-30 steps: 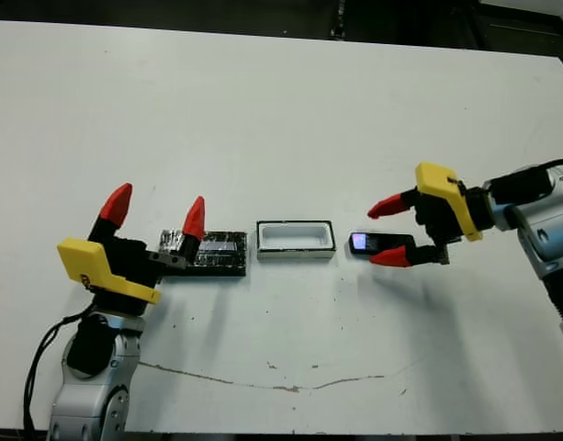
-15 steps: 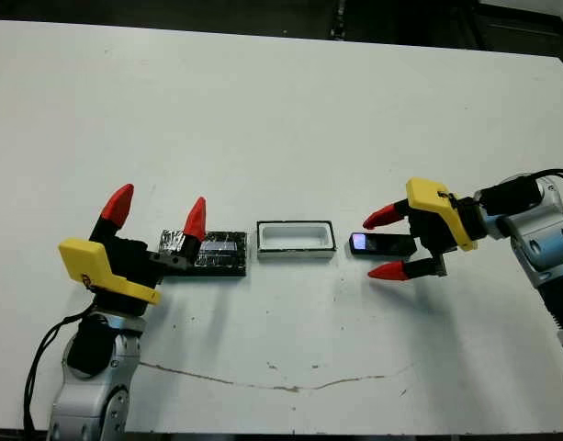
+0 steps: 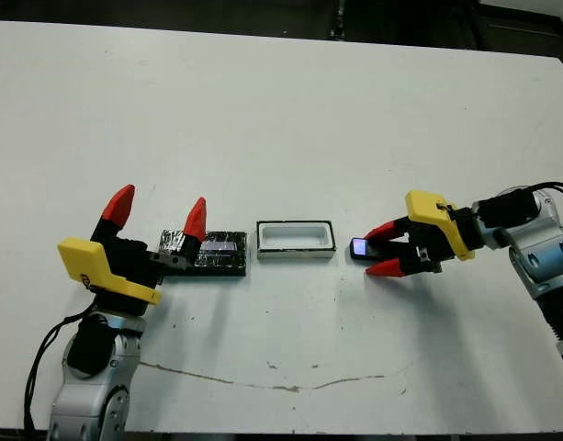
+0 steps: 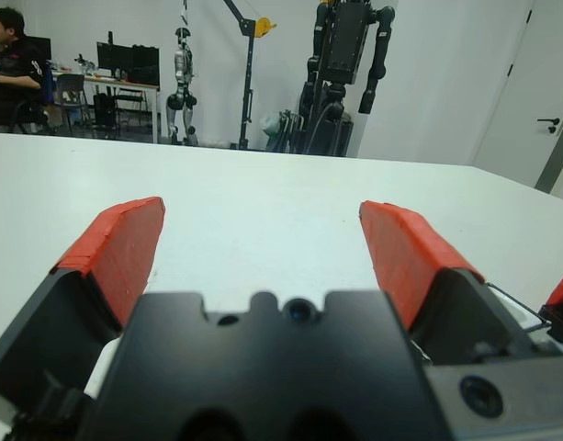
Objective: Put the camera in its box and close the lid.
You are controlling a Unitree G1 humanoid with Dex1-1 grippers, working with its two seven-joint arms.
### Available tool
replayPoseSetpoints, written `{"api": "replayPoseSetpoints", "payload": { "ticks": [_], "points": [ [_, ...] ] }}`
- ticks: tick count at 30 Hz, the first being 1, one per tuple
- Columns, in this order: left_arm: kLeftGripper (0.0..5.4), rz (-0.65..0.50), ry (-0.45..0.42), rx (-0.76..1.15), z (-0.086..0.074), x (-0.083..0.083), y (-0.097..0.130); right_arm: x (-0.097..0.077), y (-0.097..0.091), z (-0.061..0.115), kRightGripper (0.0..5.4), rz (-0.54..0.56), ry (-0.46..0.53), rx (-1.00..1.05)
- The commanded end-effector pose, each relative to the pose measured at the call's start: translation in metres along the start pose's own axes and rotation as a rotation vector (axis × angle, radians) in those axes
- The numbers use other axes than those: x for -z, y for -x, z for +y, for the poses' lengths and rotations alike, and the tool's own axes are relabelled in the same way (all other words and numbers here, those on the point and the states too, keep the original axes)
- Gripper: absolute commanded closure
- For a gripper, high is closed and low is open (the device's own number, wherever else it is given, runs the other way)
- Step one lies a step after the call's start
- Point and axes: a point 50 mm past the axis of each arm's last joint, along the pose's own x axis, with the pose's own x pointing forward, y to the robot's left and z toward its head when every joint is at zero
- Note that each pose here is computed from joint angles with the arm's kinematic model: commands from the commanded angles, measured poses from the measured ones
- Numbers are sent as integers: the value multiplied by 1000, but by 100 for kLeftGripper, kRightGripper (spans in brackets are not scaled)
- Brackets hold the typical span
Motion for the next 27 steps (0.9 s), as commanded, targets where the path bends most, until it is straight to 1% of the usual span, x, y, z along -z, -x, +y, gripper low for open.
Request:
{"api": "replayPoseSetpoints", "payload": {
  "ticks": [1,3,5,9,11,16,19,23,25,27],
  "points": [
    [0,15,-4,5,0,1,3,4,-1,4,353,40,-14,19],
    [0,13,-9,7,0,1,3,3,0,5,374,33,-3,22],
    [0,13,-7,7,0,2,3,0,2,4,374,19,12,31],
    [0,16,-4,8,0,2,3,-10,9,-1,374,-48,46,73],
    [0,16,1,6,0,2,3,-19,16,-6,374,-64,35,107],
    [0,19,-5,5,-1,1,3,-45,32,-22,374,-153,104,203],
    [0,18,-1,9,-1,1,3,-61,37,-35,374,-179,86,207],
    [0,18,-6,6,-1,1,3,-77,35,-48,374,-233,-18,138],
    [0,16,-2,5,0,2,3,-88,30,-51,374,-256,12,127],
    [0,17,-4,2,0,2,3,-98,20,-51,374,-297,42,89]
  ]
}}
